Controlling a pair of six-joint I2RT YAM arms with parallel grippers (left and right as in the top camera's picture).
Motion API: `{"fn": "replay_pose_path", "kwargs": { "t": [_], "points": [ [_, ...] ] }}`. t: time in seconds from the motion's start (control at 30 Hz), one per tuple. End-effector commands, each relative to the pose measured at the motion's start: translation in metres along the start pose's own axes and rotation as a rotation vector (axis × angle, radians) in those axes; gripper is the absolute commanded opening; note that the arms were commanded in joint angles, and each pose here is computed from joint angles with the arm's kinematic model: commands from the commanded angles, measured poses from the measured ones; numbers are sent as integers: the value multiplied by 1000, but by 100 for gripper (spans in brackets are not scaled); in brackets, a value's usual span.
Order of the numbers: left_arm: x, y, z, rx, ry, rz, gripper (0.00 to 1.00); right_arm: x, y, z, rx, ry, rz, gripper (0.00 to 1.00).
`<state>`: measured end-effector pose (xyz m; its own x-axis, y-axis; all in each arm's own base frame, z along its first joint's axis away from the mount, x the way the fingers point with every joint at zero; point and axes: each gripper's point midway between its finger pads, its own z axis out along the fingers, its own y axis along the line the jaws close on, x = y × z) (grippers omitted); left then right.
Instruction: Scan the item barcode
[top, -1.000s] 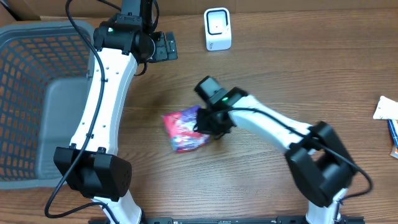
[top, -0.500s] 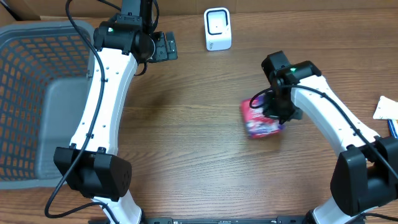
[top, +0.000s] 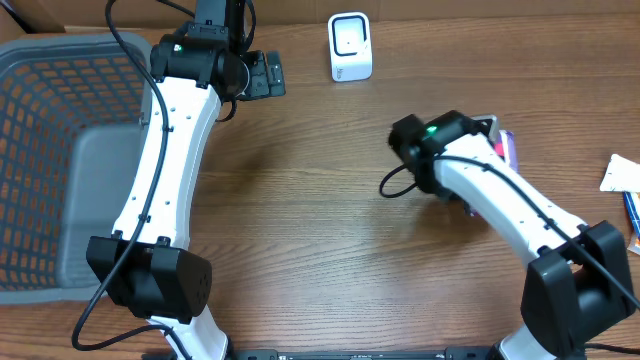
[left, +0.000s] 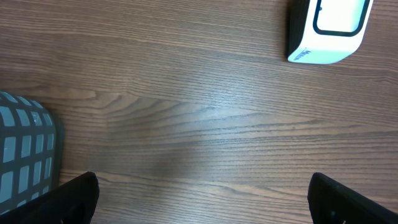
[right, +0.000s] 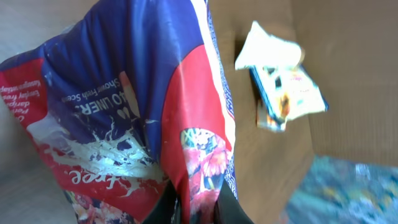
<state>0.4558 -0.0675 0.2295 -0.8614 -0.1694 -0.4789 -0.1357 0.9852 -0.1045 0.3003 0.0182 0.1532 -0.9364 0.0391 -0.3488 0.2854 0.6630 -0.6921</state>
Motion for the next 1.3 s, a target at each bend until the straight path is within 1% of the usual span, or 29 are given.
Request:
{"fn": "replay_pose_path", "kwargs": {
  "t": [0.0, 0.23, 0.33, 0.5, 0.63, 0.67, 0.7, 0.73, 0.77, 0.83, 0.9, 0.93, 1.0, 1.03, 1.17, 1.27],
  "points": [
    [-8, -1, -19, 8, -49, 6, 100, -21, -5, -10, 92, -160, 26, 4],
    [-8, -1, -19, 8, -49, 6, 100, -28, 2, -4, 209, -212, -89, 4],
    [-8, -1, -19, 8, -49, 6, 100, -26, 19, -2, 244, -229, -180, 4],
    [-8, -1, -19, 8, -49, 6, 100, -12, 59, -7, 267, -260, -324, 4],
    [-8, -1, -19, 8, -49, 6, 100, 12, 96, -12, 262, -272, -434, 11],
    [-8, -1, -19, 8, -49, 6, 100, 20, 105, -14, 255, -275, -455, 14],
    [-8, -1, -19, 8, -49, 6, 100, 28, 113, -16, 243, -270, -472, 20],
    [-8, -1, -19, 8, -49, 6, 100, 36, 120, -18, 225, -261, -486, 25],
    [-8, -1, -19, 8, -49, 6, 100, 45, 128, -21, 207, -254, -502, 33],
    [-8, -1, -19, 8, -49, 6, 100, 62, 142, -29, 160, -246, -518, 43],
    [-8, -1, -19, 8, -49, 6, 100, 76, 155, -38, 107, -244, -526, 61],
    [-8, -1, -19, 8, -49, 6, 100, 84, 162, -42, 79, -240, -530, 72],
    [-8, -1, -19, 8, -49, 6, 100, 105, 174, -50, 14, -208, -542, 92],
    [-8, -1, -19, 8, -49, 6, 100, 118, 183, -55, -33, -176, -546, 99],
    [-8, -1, -19, 8, -49, 6, 100, 153, 204, -69, -184, -71, -518, 100],
    [-8, -1, -19, 8, -49, 6, 100, 162, 210, -84, -285, -5, -445, 100]
  ]
}}
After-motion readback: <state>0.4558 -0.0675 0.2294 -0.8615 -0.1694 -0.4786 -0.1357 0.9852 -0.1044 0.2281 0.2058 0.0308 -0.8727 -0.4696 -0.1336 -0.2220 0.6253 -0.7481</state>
